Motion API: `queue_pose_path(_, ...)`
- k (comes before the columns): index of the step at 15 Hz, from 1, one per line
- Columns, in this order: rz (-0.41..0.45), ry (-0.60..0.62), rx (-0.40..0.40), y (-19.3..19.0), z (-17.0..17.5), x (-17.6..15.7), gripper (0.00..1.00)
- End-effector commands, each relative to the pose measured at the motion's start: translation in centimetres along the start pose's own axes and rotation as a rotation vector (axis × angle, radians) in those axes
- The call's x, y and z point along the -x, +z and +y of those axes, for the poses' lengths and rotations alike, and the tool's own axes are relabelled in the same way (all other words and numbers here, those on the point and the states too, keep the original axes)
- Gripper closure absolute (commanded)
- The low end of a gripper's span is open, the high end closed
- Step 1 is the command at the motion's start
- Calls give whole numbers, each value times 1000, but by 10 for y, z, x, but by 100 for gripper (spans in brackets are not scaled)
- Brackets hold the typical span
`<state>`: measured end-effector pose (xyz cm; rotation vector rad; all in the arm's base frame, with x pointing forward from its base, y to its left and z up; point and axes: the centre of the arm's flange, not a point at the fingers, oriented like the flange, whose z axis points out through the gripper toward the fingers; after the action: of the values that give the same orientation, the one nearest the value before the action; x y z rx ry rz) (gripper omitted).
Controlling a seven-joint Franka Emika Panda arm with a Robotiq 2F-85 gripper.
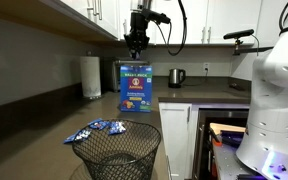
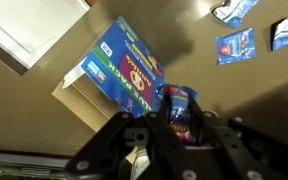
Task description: Place a small package in the box
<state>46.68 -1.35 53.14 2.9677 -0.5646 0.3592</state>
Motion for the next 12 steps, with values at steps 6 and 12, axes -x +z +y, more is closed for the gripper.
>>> queue_pose_path(6,-16,150,37,9,31,-24,92)
queue_pose_path(12,-10,246,42,10,54,-28,93)
